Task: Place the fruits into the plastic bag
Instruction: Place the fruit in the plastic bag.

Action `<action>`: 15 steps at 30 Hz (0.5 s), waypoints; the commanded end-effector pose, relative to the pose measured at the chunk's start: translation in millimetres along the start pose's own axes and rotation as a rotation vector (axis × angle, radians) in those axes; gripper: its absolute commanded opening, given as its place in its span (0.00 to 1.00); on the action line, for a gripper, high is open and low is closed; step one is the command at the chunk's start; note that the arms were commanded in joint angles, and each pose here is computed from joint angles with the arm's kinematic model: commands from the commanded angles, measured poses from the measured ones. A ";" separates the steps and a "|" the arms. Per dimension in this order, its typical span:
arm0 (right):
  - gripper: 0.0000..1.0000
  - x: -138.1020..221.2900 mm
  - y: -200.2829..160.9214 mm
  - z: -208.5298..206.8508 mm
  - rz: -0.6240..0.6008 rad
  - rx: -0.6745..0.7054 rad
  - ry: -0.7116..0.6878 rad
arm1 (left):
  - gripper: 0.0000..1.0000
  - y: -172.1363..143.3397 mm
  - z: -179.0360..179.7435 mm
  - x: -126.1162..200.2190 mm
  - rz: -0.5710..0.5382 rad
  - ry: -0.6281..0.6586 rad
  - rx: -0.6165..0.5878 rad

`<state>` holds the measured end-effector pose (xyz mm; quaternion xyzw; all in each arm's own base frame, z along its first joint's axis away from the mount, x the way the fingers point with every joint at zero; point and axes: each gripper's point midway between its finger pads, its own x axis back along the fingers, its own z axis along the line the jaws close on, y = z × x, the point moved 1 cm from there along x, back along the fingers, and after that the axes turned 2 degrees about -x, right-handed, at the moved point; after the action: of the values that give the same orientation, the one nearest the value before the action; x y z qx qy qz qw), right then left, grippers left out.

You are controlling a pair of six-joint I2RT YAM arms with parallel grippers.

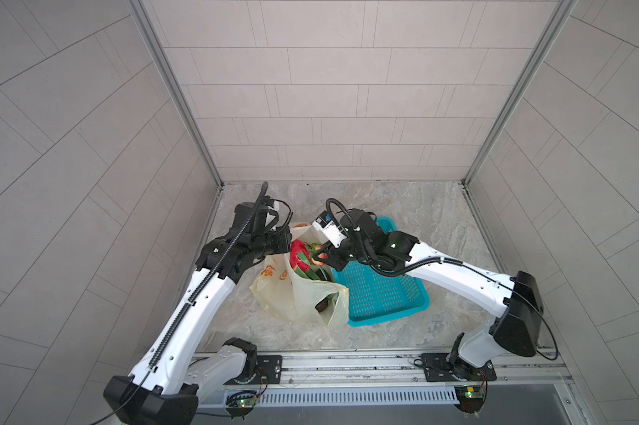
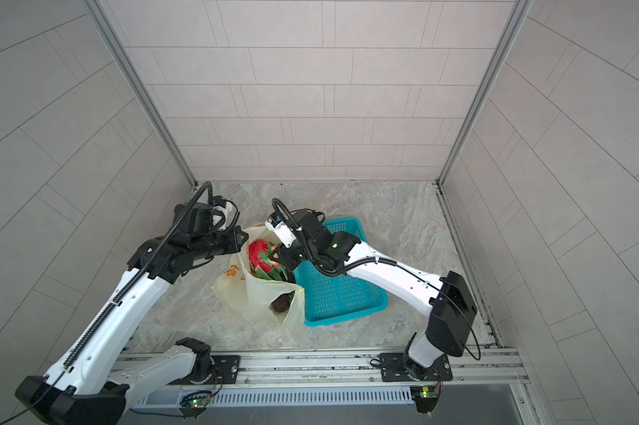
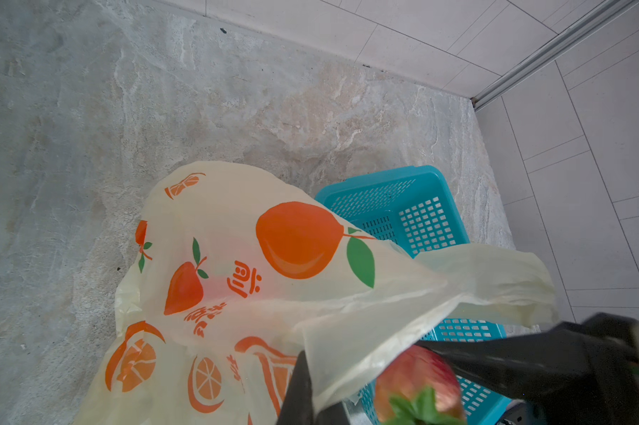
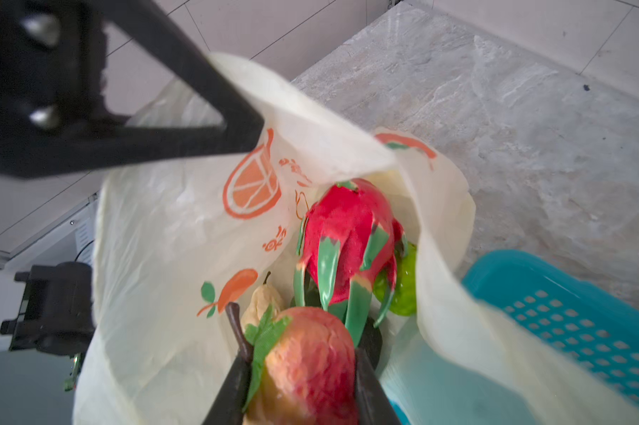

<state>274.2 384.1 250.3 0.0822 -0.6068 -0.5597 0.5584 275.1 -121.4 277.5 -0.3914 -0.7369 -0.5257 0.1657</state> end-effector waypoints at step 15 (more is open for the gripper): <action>0.87 -8.4 8.0 35.1 -0.025 0.030 0.133 | 0.00 8.6 16.2 6.6 -0.047 0.109 0.008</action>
<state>261.6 428.2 221.0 0.0949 -0.5711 -0.5413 0.6098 277.0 -108.1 273.4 -0.3636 -0.7331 -0.5413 0.1934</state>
